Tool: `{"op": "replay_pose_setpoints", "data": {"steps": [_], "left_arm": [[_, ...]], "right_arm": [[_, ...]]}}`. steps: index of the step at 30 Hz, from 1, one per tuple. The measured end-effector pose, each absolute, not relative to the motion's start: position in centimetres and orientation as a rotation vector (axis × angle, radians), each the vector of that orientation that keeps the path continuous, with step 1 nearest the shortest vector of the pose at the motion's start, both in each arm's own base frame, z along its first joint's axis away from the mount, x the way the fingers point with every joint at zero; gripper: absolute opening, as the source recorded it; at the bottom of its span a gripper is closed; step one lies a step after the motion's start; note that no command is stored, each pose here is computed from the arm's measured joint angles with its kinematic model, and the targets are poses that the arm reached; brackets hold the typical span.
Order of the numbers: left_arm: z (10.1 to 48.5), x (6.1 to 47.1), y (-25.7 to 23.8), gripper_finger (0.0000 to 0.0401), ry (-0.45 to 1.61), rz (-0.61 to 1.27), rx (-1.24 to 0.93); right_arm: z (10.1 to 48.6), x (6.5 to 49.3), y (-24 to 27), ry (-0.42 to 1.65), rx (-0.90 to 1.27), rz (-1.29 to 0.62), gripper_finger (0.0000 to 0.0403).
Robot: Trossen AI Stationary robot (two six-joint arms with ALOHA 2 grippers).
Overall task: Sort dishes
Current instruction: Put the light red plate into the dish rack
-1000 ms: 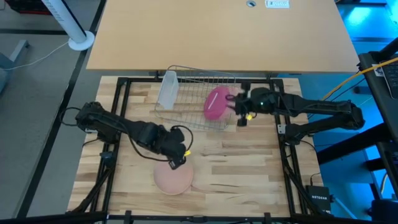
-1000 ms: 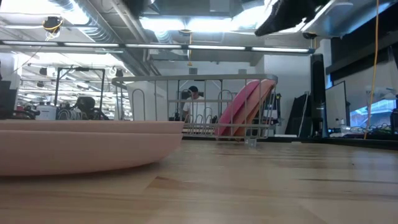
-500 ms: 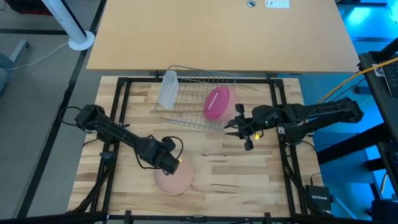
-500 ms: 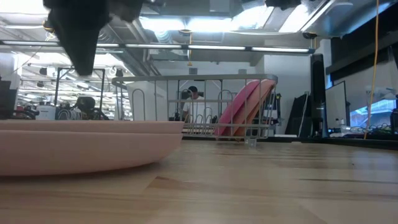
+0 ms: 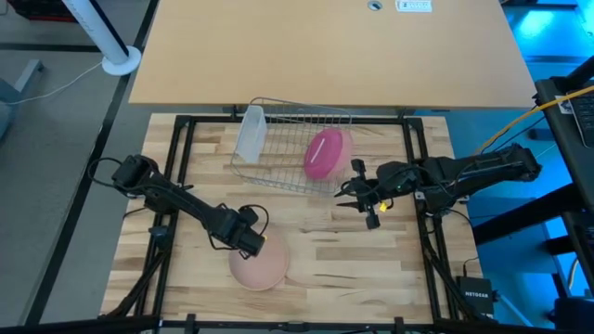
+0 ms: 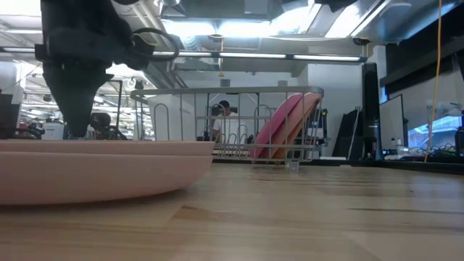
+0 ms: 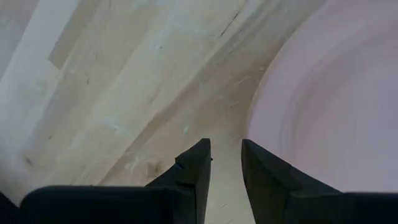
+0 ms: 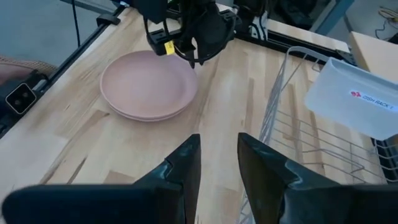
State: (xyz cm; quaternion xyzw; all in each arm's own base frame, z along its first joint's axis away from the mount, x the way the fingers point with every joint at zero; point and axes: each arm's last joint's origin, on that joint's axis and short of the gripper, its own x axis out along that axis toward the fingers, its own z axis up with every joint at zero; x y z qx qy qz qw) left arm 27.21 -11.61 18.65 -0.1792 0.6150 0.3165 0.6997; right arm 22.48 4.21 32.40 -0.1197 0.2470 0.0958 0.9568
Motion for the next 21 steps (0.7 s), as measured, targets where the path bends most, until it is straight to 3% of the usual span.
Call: {"op": "replay_pose_setpoints", "data": {"steps": [14,21], "left_arm": [[18.9,27.0,-11.53,0.0082,1.513,0.577,-0.457],[18.91,27.2,-11.01,0.0124,1.604,0.488,-0.521]], "right_arm": [[32.4,22.49,4.19,0.501,-0.242,0.193,0.0111],[32.38,22.51,4.19,0.502,-0.242,0.194,0.0111]]}}
